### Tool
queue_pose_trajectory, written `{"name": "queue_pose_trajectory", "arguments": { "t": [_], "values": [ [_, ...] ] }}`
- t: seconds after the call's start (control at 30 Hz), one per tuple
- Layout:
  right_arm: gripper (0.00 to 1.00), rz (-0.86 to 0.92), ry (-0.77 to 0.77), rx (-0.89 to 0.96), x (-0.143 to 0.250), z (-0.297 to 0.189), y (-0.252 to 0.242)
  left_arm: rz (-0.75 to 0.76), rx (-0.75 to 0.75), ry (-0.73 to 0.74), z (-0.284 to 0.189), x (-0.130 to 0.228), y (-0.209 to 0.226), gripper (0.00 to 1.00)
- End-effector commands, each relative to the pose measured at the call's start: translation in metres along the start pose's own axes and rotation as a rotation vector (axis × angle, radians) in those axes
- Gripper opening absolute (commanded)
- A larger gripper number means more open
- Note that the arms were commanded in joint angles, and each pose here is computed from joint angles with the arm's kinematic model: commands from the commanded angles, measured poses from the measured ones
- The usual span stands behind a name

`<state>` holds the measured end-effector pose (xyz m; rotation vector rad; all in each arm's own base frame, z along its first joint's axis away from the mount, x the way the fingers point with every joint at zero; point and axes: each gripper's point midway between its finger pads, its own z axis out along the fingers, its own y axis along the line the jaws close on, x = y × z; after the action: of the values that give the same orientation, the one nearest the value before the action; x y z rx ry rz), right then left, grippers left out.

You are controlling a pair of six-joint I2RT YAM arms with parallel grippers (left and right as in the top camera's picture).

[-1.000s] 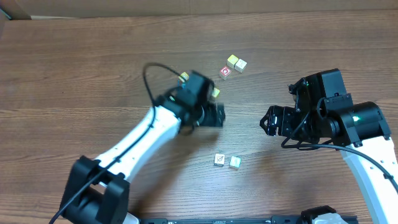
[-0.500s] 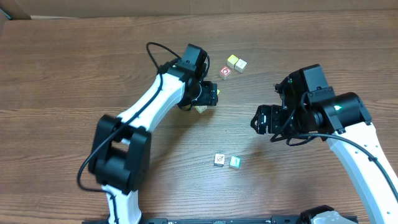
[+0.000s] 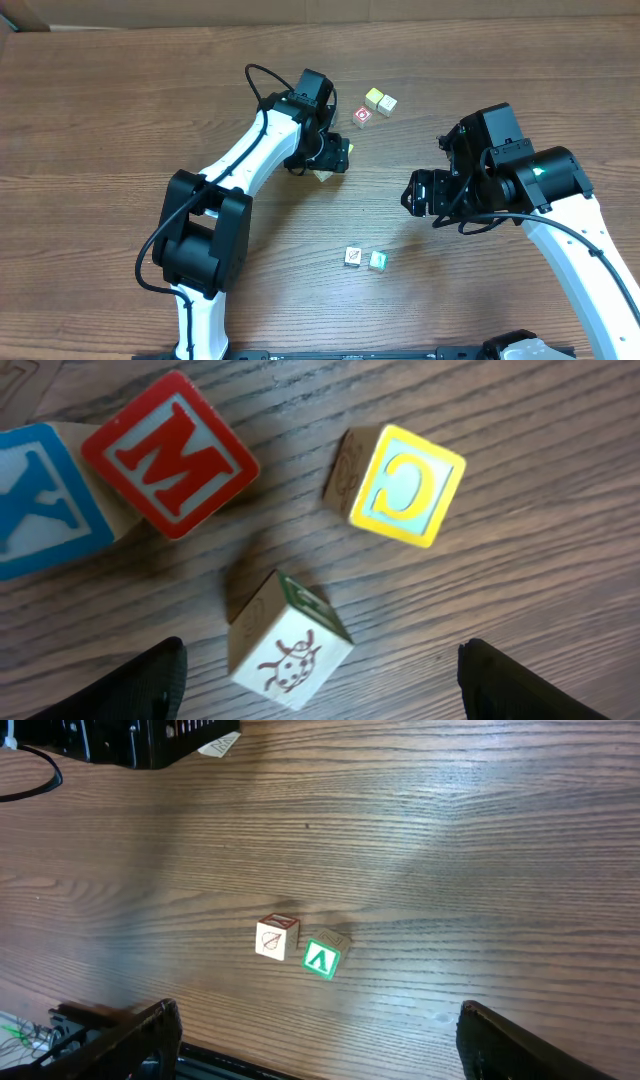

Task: Flip 3 blocks
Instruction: 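Open the left gripper and move it back to the block cluster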

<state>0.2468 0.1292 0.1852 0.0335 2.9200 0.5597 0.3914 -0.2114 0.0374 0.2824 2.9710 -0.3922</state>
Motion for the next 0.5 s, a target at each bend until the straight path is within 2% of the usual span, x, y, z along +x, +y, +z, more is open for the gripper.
{"name": "queue_pose_trajectory", "arguments": {
  "t": [0.0,0.33,0.47],
  "values": [
    [0.88,-0.012,0.004,-0.010,0.0013,-0.0005,0.0031,0.051,-0.017,-0.004,0.0018,-0.0057,0.0047,0.80],
    [0.88,0.012,0.017,-0.009,0.0046,-0.0005,0.0025,0.106,-0.034,0.001,0.0024,-0.0042,0.0080,0.82],
    [0.88,0.015,0.019,-0.012,0.0048,-0.0005,0.0031,0.119,-0.038,-0.001,0.0038,-0.0049,0.0089,0.79]
  ]
}}
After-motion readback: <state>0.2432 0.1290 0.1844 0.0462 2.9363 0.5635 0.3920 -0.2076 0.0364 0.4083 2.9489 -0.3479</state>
